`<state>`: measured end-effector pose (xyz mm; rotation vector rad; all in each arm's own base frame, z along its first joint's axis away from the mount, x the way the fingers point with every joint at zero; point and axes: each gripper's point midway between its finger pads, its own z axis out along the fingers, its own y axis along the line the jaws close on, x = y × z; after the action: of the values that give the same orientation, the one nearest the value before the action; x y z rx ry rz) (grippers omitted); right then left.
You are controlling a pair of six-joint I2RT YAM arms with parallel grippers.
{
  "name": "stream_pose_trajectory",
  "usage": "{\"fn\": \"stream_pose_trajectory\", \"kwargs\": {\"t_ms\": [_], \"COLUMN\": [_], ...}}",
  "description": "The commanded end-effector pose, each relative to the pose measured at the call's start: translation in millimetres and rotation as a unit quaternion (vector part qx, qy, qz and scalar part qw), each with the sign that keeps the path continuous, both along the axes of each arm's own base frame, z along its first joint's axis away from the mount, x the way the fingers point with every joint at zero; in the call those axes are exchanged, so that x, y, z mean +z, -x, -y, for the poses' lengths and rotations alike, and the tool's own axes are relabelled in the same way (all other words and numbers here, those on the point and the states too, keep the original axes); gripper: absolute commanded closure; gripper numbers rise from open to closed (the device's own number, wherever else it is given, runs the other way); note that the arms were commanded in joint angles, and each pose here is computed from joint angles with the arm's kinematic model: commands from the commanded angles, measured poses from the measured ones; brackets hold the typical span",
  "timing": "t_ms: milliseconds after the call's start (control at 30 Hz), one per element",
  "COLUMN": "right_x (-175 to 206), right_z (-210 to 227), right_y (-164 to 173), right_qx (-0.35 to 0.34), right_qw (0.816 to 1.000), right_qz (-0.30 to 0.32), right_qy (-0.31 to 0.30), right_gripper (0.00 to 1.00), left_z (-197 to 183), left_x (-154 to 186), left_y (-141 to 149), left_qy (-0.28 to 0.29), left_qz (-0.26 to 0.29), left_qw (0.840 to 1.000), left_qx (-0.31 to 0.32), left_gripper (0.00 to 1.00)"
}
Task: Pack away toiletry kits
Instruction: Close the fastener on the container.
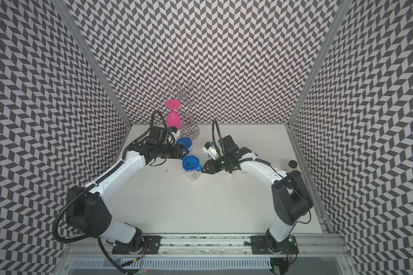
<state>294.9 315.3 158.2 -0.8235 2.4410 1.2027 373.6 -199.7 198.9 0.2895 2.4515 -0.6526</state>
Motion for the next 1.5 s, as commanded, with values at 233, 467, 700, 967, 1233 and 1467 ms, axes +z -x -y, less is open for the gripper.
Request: {"fn": "stream_pose_trajectory", "kwargs": {"t_ms": [233,467,700,967,1233,1467], "right_x": [-2.7,-5.4,-8.7,-14.9,-18.3,-12.3], "right_z": [-18.7,-21.7,-22.3,-19.9,-26.6,-27.3], "right_y": [-14.9,-18.4,-22.0,-24.1,-39.4,-45.6], "right_qx": [0.015,0.016,0.014,0.006,0.007,0.004], "right_qw": [0.999,0.999,1.000,1.000,1.000,0.999], "right_qz": [0.006,0.002,-0.003,-0.009,-0.008,0.001], "right_qy": [-0.028,-0.033,-0.027,-0.025,-0.026,-0.034], "right_gripper": [0.71,0.72,0.72,0.72,0.73,0.73], "left_z": [17.2,22.2,24.1,30.6,31.7,33.2], "left_x": [1.4,-5.5,-12.3,-17.4,-21.1,-21.7], "left_y": [-2.5,9.2,15.2,22.3,30.2,34.7], "left_qy": [0.031,0.048,0.047,0.054,0.075,0.081], "left_qz": [0.007,-0.004,-0.012,-0.020,-0.032,-0.037], "left_qw": [0.999,0.998,0.998,0.997,0.995,0.994], "left_qx": [-0.038,-0.045,-0.048,-0.056,-0.052,-0.056], "left_gripper": [0.42,0.42,0.42,0.43,0.43,0.43]}}
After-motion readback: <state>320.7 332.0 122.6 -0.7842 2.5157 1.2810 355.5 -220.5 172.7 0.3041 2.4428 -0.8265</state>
